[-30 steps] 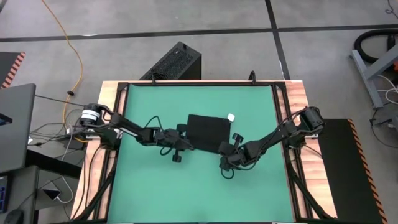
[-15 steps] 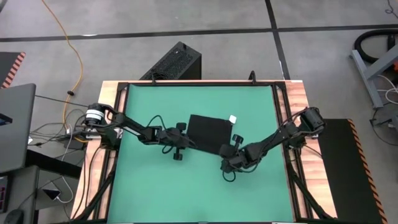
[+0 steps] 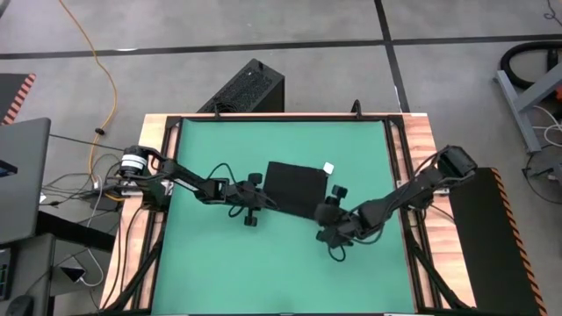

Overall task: Roll towel
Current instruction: Roll the black towel

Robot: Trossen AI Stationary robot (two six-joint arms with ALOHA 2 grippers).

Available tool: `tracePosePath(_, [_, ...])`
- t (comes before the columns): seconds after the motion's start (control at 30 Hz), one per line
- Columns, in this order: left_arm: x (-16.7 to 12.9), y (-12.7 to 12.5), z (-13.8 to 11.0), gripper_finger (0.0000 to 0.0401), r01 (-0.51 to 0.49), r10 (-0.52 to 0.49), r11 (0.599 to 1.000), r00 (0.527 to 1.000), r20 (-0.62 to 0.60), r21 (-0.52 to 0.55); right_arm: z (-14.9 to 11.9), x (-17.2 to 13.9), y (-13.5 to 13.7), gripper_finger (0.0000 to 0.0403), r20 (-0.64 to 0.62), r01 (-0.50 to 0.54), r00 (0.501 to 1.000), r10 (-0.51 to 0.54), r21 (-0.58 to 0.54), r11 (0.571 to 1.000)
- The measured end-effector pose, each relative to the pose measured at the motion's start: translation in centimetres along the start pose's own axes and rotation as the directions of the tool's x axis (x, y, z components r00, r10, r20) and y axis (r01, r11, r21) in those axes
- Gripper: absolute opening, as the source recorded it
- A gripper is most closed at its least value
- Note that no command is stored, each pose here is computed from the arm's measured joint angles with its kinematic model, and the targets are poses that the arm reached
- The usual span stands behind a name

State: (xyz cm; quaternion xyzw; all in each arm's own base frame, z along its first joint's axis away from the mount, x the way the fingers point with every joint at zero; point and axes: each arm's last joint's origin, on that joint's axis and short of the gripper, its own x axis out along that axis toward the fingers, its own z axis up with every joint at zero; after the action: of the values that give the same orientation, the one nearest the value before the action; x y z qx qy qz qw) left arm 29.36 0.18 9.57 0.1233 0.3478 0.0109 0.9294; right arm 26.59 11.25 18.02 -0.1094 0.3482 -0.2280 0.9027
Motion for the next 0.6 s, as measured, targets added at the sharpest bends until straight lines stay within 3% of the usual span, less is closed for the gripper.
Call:
tracePosePath(0.17, [0.0,0.0,0.0,0.0006,-0.001,0.001,1.0,1.0,-0.002,-0.014,-1.2,0.4,1.8,0.0158,0.026,-0.047,0.998,0.049,-0.084,0.995])
tracePosePath(0.37, [0.0,0.0,0.0,0.0006,-0.001,0.001,1.0,1.0,-0.002,-0.013,-3.6,2.4,2.5,0.0113,-0.024,-0.016,1.0,0.014,-0.069,0.998])
tracePosePath(0.6, [0.0,0.0,-0.1,0.0006,0.0,0.0,1.0,1.0,-0.01,-0.012,-4.9,3.9,2.8,0.0102,-0.079,-0.005,0.997,0.004,-0.023,1.0])
